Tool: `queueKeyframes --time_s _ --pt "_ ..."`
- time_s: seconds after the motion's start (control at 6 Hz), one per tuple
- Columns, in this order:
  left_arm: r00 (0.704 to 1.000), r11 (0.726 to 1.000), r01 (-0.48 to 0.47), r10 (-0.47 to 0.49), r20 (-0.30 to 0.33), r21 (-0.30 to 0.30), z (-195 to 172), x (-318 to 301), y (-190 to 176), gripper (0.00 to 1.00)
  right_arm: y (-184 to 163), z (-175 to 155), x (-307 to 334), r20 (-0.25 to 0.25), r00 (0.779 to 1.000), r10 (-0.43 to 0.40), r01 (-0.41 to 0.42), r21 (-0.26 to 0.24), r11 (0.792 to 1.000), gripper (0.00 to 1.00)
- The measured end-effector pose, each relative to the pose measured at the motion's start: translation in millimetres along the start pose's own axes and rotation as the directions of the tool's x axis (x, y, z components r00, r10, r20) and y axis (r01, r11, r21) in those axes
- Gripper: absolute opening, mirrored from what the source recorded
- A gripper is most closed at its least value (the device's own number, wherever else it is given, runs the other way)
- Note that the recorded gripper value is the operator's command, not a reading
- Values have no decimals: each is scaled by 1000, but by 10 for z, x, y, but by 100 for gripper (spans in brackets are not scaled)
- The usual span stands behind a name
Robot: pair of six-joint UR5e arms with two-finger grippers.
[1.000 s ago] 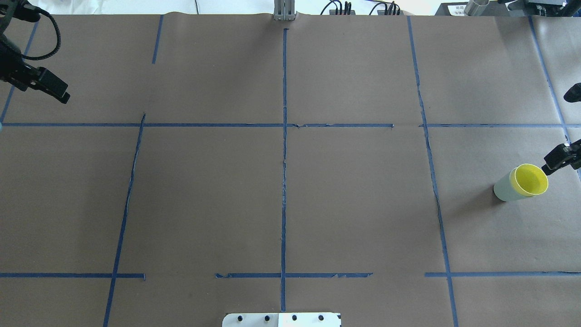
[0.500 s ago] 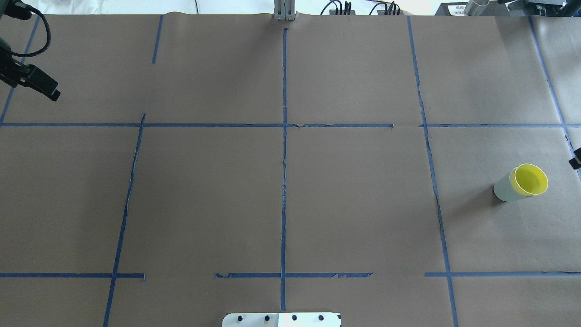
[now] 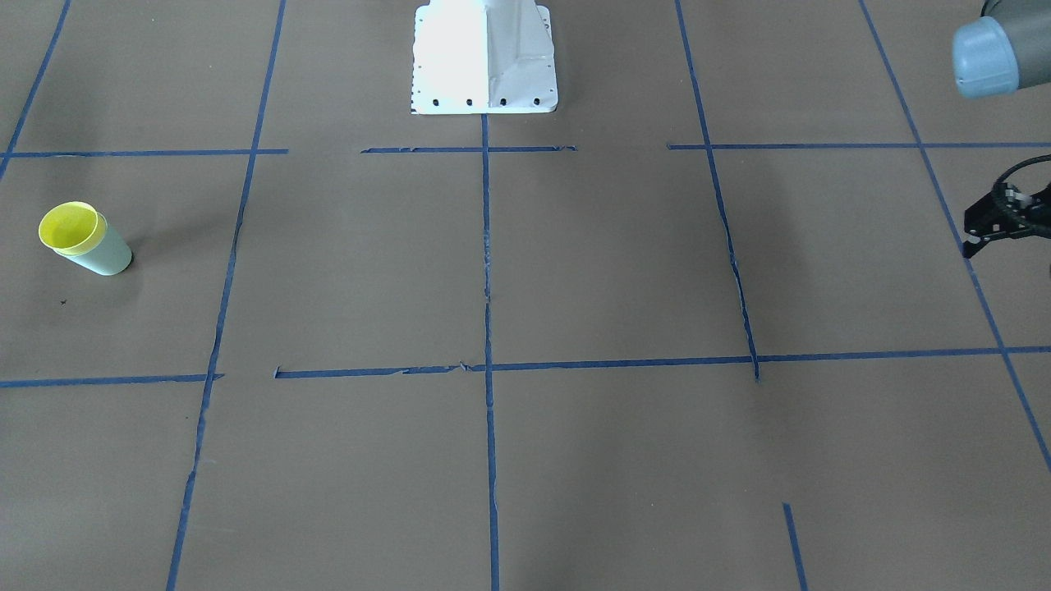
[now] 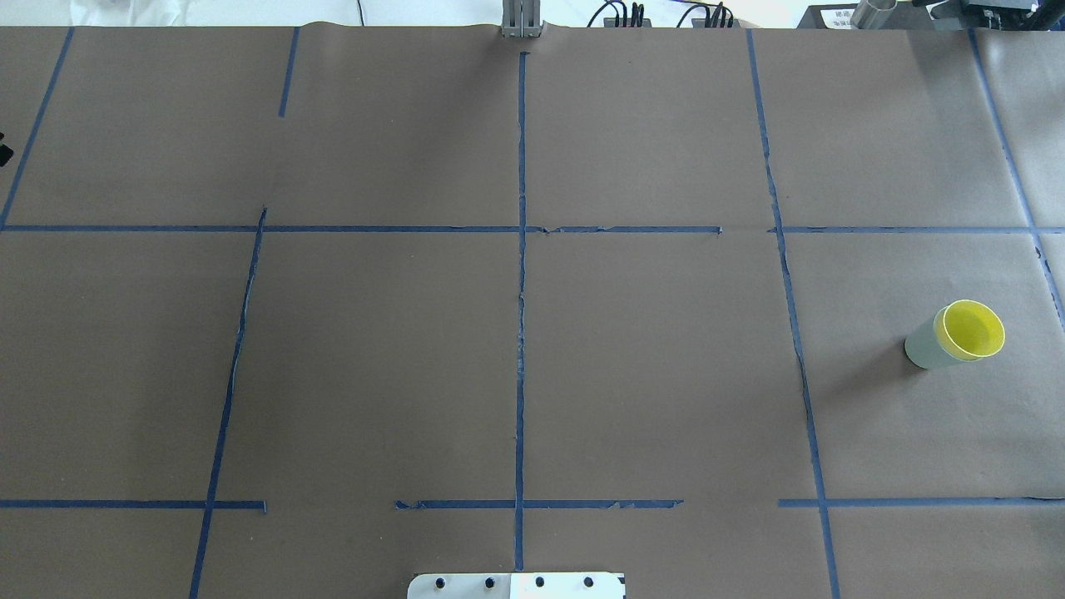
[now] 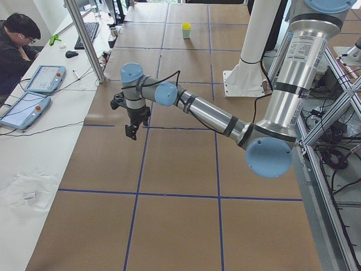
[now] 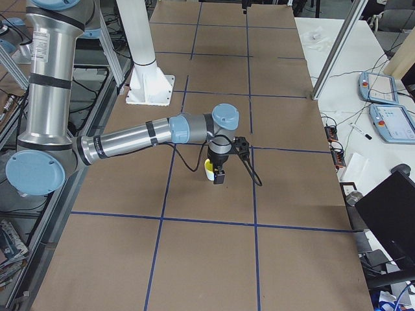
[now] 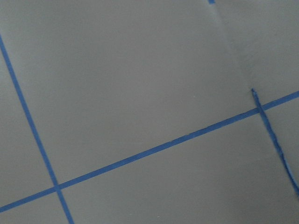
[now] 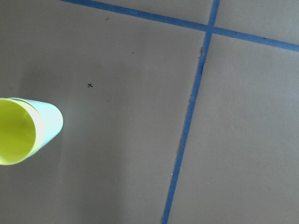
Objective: Transfer and stack yellow cup on green cup
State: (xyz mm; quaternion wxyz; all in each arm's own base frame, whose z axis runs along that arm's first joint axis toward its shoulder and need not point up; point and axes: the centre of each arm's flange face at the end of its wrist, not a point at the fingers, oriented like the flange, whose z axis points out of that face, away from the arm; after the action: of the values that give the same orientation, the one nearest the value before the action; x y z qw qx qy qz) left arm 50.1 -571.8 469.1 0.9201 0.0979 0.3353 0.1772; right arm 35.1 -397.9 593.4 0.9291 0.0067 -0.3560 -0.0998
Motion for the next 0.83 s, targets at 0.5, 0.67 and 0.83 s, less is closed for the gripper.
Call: queueKeyframes --time_s 0.5,0.67,0.83 --pt "987 990 139 -141 -74 -36 164 -1247 1351 100 202 48 287 -3 999 49 -49 -4 999 100" --pt "977 980 190 -194 -85 -52 233 -1334 1860 100 210 58 305 -3 999 53 -53 -5 999 100" --pt "971 974 216 -221 -87 -65 262 -1278 2226 100 212 58 308 -2 999 55 -55 -5 998 100"
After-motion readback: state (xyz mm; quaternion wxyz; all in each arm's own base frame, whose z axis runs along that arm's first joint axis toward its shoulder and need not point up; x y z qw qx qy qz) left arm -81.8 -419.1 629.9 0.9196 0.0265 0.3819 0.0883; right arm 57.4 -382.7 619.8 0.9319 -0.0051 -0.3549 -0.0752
